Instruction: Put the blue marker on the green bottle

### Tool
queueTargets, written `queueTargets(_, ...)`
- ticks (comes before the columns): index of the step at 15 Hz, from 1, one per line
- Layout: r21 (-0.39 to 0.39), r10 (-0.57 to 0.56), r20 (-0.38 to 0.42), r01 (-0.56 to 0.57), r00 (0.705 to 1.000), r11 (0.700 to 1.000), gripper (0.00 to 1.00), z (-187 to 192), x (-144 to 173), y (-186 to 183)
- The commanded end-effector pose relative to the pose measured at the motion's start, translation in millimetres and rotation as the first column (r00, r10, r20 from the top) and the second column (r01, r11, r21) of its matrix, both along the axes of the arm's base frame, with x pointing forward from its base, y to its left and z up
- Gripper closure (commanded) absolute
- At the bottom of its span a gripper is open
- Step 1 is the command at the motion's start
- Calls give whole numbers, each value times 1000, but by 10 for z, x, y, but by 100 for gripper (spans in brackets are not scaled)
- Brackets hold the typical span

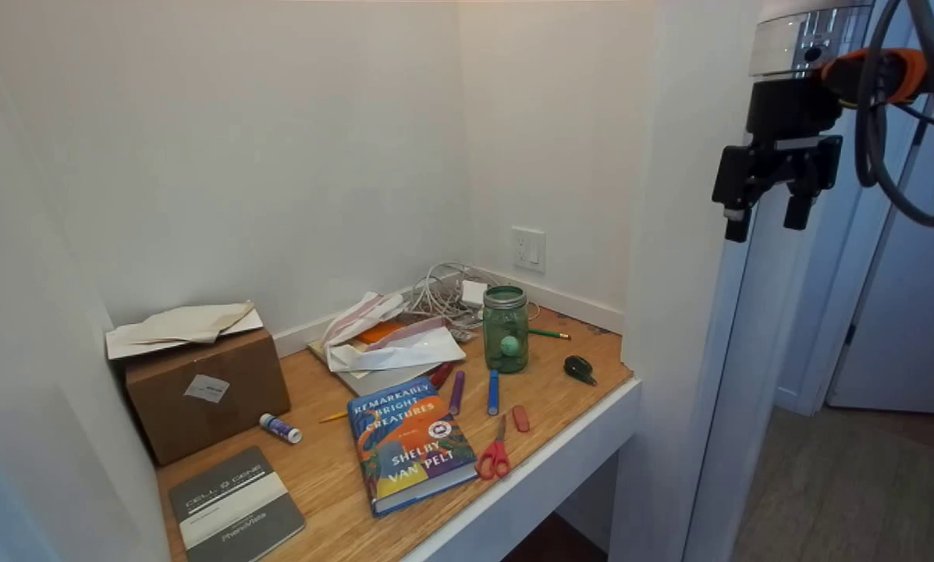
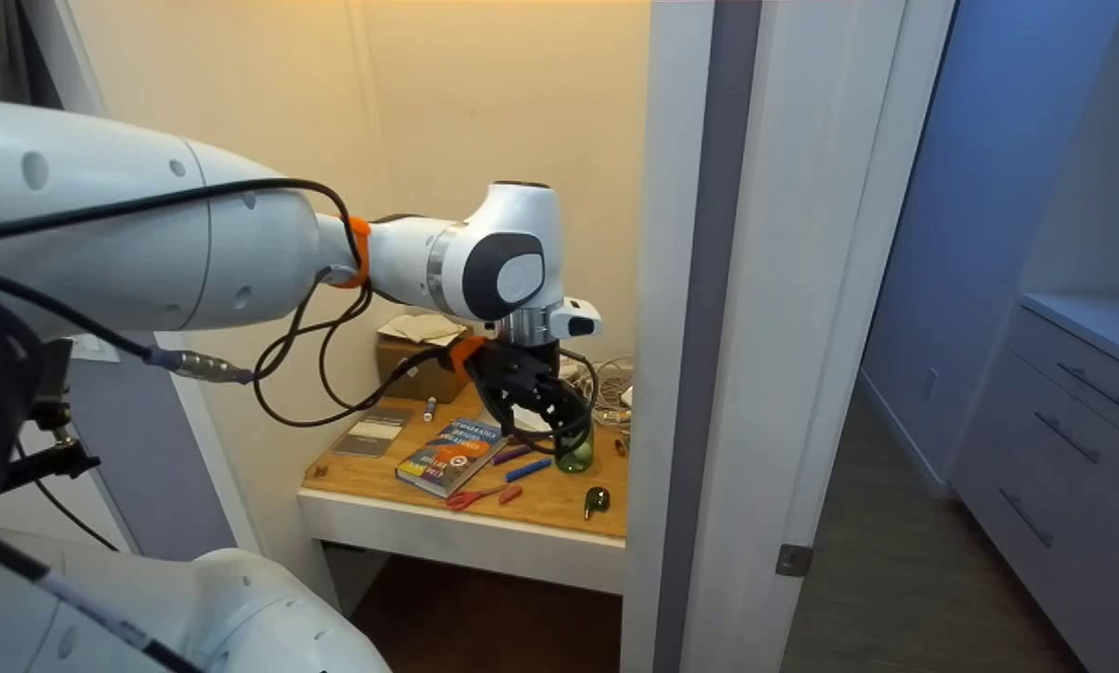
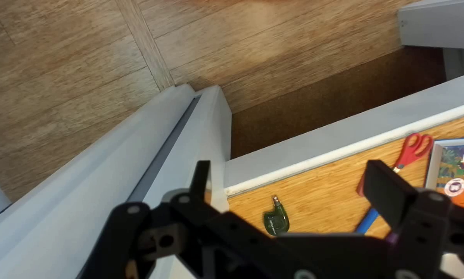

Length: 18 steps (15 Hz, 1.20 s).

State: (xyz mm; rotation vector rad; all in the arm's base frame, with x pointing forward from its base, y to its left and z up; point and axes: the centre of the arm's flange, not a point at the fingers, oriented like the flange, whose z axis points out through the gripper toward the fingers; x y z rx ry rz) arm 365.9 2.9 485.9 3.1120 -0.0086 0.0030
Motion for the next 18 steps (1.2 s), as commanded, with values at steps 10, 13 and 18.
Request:
queueTargets(10,28,1,-3,-1,1000,1000,0,-66,76,51)
queueTargets(13,89,56,-19,-54,998,995,0,-223,241,283)
queueTargets(18,169,192,-38,-183,981,969,0,-490,485,826)
